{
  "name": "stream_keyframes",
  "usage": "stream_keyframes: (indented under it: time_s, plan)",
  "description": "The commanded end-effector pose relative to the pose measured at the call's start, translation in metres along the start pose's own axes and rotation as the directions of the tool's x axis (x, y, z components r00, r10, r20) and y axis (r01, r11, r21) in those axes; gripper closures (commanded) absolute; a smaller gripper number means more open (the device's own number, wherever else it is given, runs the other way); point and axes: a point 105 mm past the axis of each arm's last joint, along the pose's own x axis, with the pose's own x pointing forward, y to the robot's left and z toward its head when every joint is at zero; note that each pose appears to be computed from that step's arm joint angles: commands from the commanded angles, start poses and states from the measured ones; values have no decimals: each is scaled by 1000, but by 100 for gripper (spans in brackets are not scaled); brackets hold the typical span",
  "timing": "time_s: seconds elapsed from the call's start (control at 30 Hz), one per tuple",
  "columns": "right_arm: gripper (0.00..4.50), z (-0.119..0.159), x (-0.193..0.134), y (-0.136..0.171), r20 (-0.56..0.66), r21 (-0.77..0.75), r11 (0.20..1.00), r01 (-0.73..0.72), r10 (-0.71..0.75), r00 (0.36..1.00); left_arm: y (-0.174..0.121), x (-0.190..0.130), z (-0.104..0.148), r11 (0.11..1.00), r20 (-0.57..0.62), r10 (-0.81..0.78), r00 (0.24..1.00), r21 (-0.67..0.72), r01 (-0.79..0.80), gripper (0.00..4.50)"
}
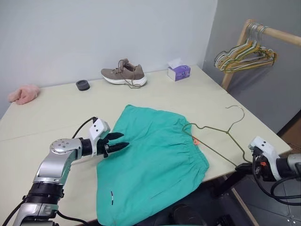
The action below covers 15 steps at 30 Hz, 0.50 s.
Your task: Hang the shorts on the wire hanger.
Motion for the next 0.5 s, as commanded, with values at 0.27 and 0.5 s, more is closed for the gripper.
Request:
stream_keyframes:
  time_s: [0.27, 0.5]
  plan:
    - [450, 6, -10, -13, 18, 104, 994, 28, -30, 999, -15, 1, 21, 991, 15, -93, 996, 93, 92, 192]
    - [450, 6, -5, -7, -8, 98, 995, -18, 19, 1000, -12, -1, 21, 994, 20, -64, 998, 86, 62, 192]
